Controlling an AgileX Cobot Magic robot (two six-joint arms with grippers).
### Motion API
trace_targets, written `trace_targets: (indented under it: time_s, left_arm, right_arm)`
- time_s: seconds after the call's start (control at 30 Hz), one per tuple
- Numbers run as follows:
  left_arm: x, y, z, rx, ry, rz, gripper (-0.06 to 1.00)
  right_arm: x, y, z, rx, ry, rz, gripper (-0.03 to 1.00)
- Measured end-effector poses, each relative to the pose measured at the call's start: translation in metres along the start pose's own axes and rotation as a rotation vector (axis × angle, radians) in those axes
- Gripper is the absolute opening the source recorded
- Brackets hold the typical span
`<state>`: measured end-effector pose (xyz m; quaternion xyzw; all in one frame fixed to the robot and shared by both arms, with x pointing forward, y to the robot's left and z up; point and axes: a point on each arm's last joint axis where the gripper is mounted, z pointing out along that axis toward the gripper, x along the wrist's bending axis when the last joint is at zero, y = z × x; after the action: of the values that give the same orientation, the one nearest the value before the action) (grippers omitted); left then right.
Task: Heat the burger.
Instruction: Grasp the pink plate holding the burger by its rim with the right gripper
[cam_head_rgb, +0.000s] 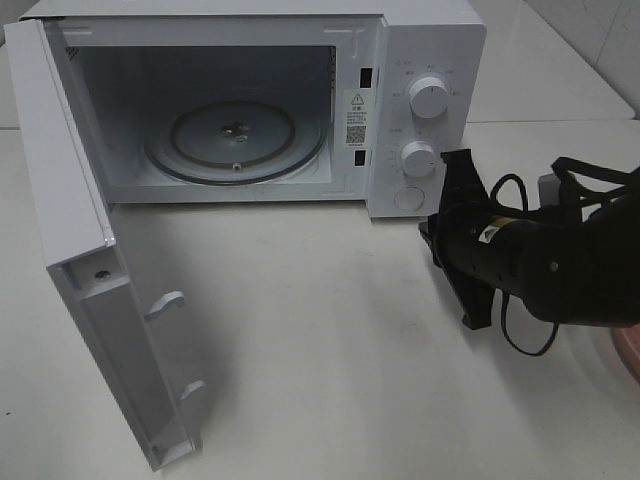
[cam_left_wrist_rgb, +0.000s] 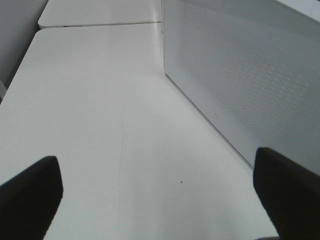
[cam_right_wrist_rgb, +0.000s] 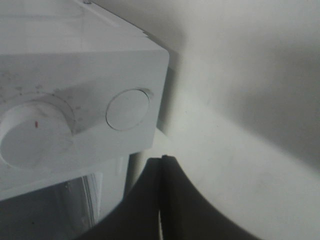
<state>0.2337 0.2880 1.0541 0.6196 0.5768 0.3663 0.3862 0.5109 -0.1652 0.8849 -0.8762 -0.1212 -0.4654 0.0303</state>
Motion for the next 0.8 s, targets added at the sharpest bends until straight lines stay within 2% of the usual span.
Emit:
trace_targets:
  time_s: [0.13, 0.27, 0.33, 0.37, 0.43, 0.47, 0.5, 0.53, 0.57, 0.6, 0.63, 0.67, 0.7, 0.73, 0.8]
  left_arm:
    - [0.000, 0.000, 0.000, 0.000, 0.000, 0.000, 0.98]
    - [0.000, 0.000, 0.000, 0.000, 0.000, 0.000, 0.98]
    - [0.000, 0.000, 0.000, 0.000, 0.000, 0.000, 0.98]
    - [0.000, 0.000, 0.000, 0.000, 0.000, 0.000, 0.98]
    - [0.000, 0.000, 0.000, 0.000, 0.000, 0.000, 0.98]
    - [0.000, 0.000, 0.000, 0.000, 0.000, 0.000, 0.98]
    - [0.000, 0.000, 0.000, 0.000, 0.000, 0.000, 0.98]
    - [0.000, 0.000, 0.000, 0.000, 0.000, 0.000, 0.98]
    - [0.000, 0.000, 0.000, 0.000, 0.000, 0.000, 0.98]
    - [0.000, 0.000, 0.000, 0.000, 0.000, 0.000, 0.98]
    - [0.000, 0.000, 0.000, 0.000, 0.000, 0.000, 0.98]
    - [0.000, 0.000, 0.000, 0.000, 0.000, 0.000, 0.98]
    - [0.000, 0.000, 0.000, 0.000, 0.000, 0.000, 0.98]
    - [0.000, 0.000, 0.000, 0.000, 0.000, 0.000, 0.98]
    - [0.000, 0.000, 0.000, 0.000, 0.000, 0.000, 0.98]
  right_arm:
    - [0.001, -0.007, -0.012, 0.103, -0.044, -0.106, 0.00]
    - [0.004, -0.010, -0.019, 0.160, -0.065, -0.177, 0.00]
    - [0.003, -0.012, -0.026, 0.217, -0.116, -0.279, 0.00]
    - [0.003, -0.012, -0.026, 0.217, -0.116, -0.279, 0.00]
    - [-0.001, -0.008, -0.032, 0.255, -0.191, -0.401, 0.00]
    - [-0.001, -0.008, -0.032, 0.255, -0.191, -0.401, 0.00]
    - [-0.002, -0.004, -0.037, 0.278, -0.262, -0.494, 0.00]
    - [-0.002, -0.004, -0.037, 0.278, -0.262, -0.494, 0.00]
    - [0.001, -0.001, -0.040, 0.305, -0.314, -0.620, 0.00]
    - [0.003, 0.000, -0.043, 0.322, -0.341, -0.684, 0.01]
    - [0.003, 0.000, -0.043, 0.322, -0.341, -0.684, 0.01]
    - [0.008, 0.001, -0.047, 0.357, -0.381, -0.809, 0.01]
    - [0.011, 0.002, -0.049, 0.378, -0.401, -0.874, 0.01]
    - [0.011, 0.002, -0.049, 0.378, -0.401, -0.874, 0.01]
    - [0.021, 0.004, -0.056, 0.465, -0.474, -1.080, 0.02]
